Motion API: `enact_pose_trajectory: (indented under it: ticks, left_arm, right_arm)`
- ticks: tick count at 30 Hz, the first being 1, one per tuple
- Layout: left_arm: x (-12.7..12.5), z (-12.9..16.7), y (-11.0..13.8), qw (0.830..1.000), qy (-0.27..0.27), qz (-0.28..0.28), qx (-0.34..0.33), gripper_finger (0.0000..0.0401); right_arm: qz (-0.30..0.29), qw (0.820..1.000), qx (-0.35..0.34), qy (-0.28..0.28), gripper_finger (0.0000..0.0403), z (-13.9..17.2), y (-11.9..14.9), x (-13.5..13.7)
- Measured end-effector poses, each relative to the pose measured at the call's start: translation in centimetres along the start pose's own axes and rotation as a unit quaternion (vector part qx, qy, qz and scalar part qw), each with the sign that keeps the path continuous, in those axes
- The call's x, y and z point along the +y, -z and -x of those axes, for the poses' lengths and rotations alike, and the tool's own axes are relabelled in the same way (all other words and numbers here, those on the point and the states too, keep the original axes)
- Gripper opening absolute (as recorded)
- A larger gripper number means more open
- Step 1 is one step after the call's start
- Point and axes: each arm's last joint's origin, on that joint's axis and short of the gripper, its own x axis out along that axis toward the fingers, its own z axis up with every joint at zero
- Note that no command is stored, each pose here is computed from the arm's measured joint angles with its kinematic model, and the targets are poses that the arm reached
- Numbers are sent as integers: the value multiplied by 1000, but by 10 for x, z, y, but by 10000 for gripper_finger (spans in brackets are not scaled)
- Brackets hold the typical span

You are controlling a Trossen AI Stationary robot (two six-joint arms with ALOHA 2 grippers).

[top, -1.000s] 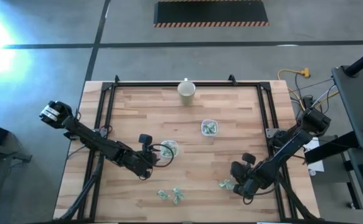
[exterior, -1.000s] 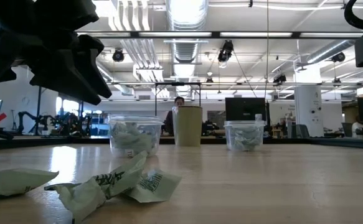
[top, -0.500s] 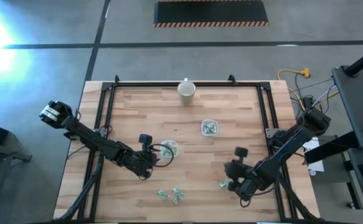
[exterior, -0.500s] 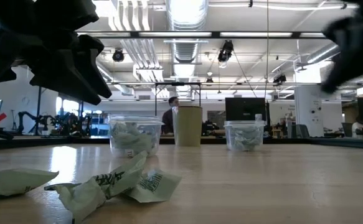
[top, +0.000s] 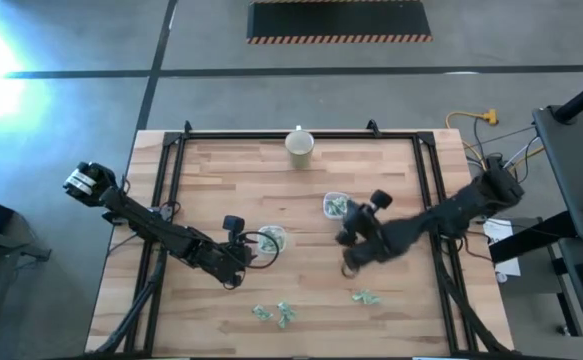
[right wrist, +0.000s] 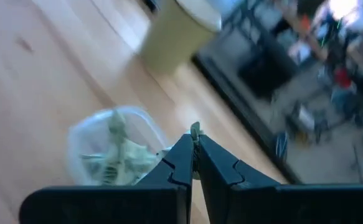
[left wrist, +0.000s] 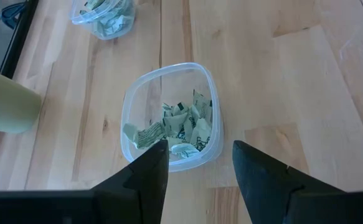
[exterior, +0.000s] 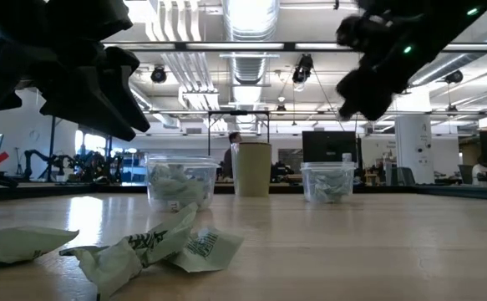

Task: Pick and place Stevia / Truvia into bins
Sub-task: Put the green stevia packet into the right transparent container

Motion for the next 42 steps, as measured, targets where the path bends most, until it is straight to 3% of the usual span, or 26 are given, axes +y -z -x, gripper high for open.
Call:
enact_pose_trajectory:
  ticks: [4,12,25,38,42]
  left_arm:
    - [0,0,0,1000,0,0,0,162]
    - [0,0,0,1000,0,0,0,162]
    - [0,0,0,1000,0,0,0,162]
    - [0,0,0,1000,0,0,0,162]
    - [0,0,0,1000,0,0,0,162]
  right_arm:
    - [-8,998,67,-19,12,-27,-4,-7]
    - [13,993,69,-95,12,-45,-17,-3]
    - [26,990,110,-87,12,-69,-3,-14]
    - [21,985,118,-122,13,-75,-3,-14]
    - [29,983,121,-137,32,-74,-2,-13]
